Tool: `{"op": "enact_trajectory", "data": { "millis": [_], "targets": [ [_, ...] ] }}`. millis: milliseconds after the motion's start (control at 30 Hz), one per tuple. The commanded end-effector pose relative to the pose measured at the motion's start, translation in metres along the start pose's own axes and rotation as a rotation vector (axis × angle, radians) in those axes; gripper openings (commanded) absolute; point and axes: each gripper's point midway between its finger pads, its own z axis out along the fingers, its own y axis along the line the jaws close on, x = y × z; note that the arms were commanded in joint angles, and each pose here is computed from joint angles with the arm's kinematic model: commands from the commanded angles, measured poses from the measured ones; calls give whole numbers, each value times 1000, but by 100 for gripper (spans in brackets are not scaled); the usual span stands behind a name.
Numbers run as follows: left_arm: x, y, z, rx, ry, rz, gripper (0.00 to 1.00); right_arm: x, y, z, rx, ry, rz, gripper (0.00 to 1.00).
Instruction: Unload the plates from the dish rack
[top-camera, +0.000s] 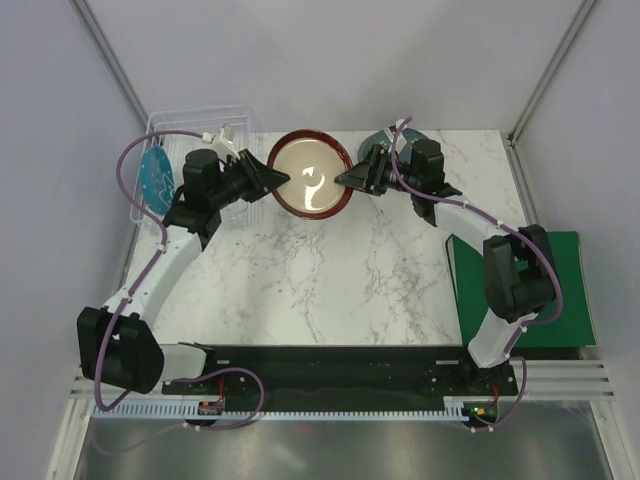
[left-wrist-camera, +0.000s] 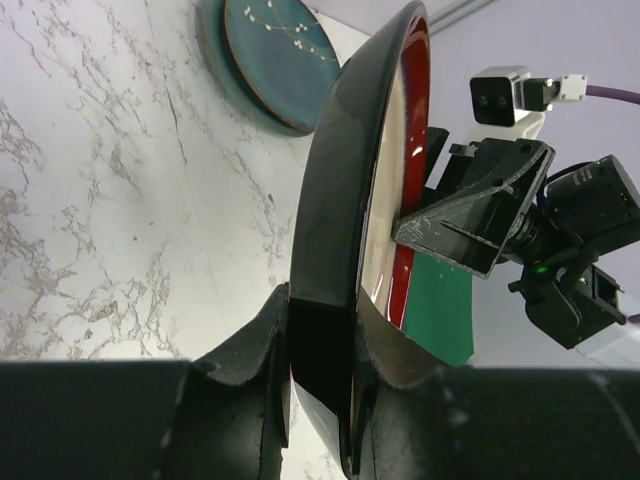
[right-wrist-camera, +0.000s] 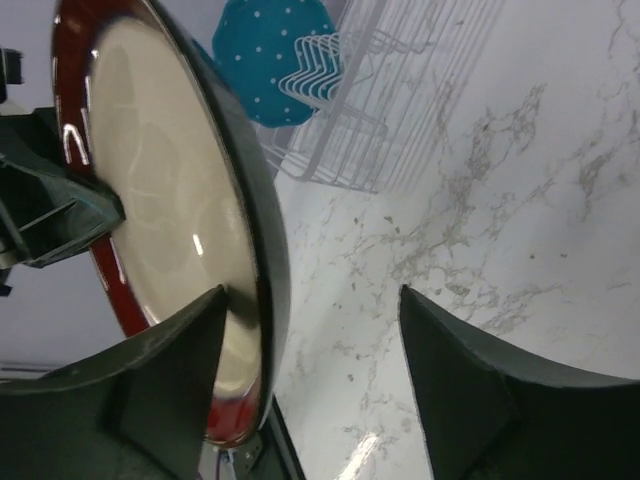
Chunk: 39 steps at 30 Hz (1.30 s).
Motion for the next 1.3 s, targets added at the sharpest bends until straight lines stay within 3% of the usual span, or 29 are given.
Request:
{"op": "enact_trajectory", "data": {
  "millis": [0, 33, 200, 267, 300, 400, 433, 500, 533, 600, 667, 867, 1067, 1133, 1267],
  "targets": [
    [-36, -71, -13, 281, -120, 12, 2, 3, 15, 4, -111, 6, -18, 47],
    [-34, -72, -13, 293, -111, 8, 2, 4, 17, 4, -124, 10, -9, 41],
    [-22, -64, -1, 311, -67, -35, 2, 5, 41, 3, -296, 26, 18, 31],
    [-21, -66, 1, 328, -67, -42, 2, 3, 53, 0, -363, 21, 37, 19],
    [-20, -62, 6, 326, -58, -49, 2, 4, 51, 0, -372, 20, 52, 0],
    [-18, -61, 9, 329, -43, -35, 4, -2, 53, -3, -369, -7, 44, 0],
    [-16, -54, 11, 290, -37, -42, 18, -5, 42, -2, -319, -25, 29, 0],
    [-19, -49, 11, 247, -44, 16, 34, -18, 39, -5, -257, -51, -17, 0],
    [-15, -37, 12, 183, -27, 14, 40, -24, 17, -7, -152, -63, 28, 0],
    [-23, -30, 11, 126, -48, 94, 47, -46, 11, -17, -80, -111, -67, 0],
    [-27, -12, 9, 20, -59, 150, 60, -67, -13, -34, 22, -155, -59, 0],
    [-55, 29, -5, -250, -163, 290, 68, -129, -57, -82, 166, -281, -48, 0],
    [-107, 62, -48, -582, -332, 468, 69, -157, -138, -89, 389, -290, -43, 0],
    [-130, 75, -70, -744, -404, 518, 79, -171, -151, -91, 421, -313, -47, 0],
    [-160, 97, -101, -934, -444, 615, 84, -180, -194, -84, 461, -316, -1, 0]
  ]
}}
